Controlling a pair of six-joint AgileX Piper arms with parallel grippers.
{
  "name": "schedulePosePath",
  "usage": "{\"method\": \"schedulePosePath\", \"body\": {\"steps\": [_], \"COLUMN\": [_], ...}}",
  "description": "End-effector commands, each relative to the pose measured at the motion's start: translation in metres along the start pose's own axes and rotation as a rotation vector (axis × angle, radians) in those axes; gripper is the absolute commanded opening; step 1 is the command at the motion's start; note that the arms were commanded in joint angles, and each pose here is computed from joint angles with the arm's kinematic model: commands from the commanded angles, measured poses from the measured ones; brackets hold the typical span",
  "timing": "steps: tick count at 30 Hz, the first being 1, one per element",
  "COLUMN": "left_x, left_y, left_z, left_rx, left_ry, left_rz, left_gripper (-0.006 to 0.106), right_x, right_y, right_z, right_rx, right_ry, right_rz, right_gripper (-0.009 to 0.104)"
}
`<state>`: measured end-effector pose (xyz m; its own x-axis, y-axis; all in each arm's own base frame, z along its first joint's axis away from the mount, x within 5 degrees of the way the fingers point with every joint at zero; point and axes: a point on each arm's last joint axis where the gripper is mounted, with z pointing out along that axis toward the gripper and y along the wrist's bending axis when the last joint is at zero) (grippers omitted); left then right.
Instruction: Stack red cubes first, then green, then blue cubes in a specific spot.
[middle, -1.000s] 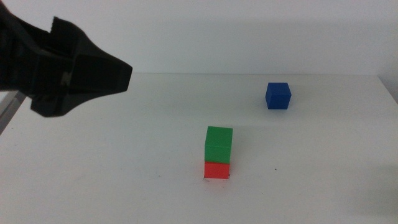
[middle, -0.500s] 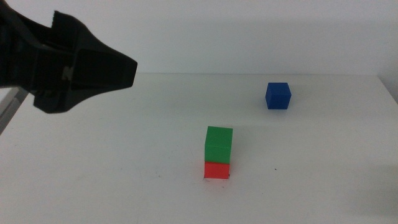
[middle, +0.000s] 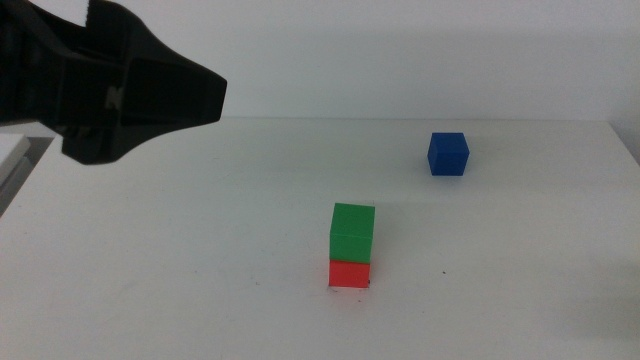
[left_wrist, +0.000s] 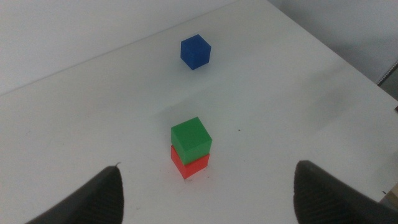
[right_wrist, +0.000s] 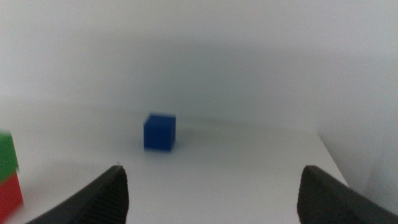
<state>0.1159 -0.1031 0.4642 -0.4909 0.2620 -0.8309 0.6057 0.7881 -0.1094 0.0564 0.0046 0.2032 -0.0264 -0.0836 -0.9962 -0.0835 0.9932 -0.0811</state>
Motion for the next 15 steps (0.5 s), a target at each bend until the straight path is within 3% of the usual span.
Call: {"method": "schedulePosePath", "body": {"steps": [1, 4, 8, 11, 15], "left_x": [0.0, 0.0, 0.0, 0.0, 0.0], "left_y": [0.0, 0.0, 0.0, 0.0, 0.0], "left_z": [-0.001, -0.001, -0.001, -0.001, -0.001], "left_rx": [0.003, 0.003, 0.003, 0.003, 0.003], "left_ry": [-0.014, -0.014, -0.014, -0.014, -0.014], "left_rz": [0.004, 0.004, 0.004, 0.004, 0.002], "left_gripper": [0.094, 0.094, 0.094, 0.094, 0.094], "right_x": [-0.003, -0.029, -0.074, -0.098, -0.115], "right_y": [0.0, -0.002, -0.005, -0.005, -0.007], "right_z": [0.0, 0.002, 0.029, 0.054, 0.096], "right_rx": [0.004, 0.002, -0.003, -0.008, -0.006], "right_ry": [-0.049, 0.005, 0.293, 0.548, 0.654], "right_rz": [0.048, 0.12, 0.233, 0.242, 0.241], "right_gripper": [0.093, 0.093, 0.093, 0.093, 0.093]}}
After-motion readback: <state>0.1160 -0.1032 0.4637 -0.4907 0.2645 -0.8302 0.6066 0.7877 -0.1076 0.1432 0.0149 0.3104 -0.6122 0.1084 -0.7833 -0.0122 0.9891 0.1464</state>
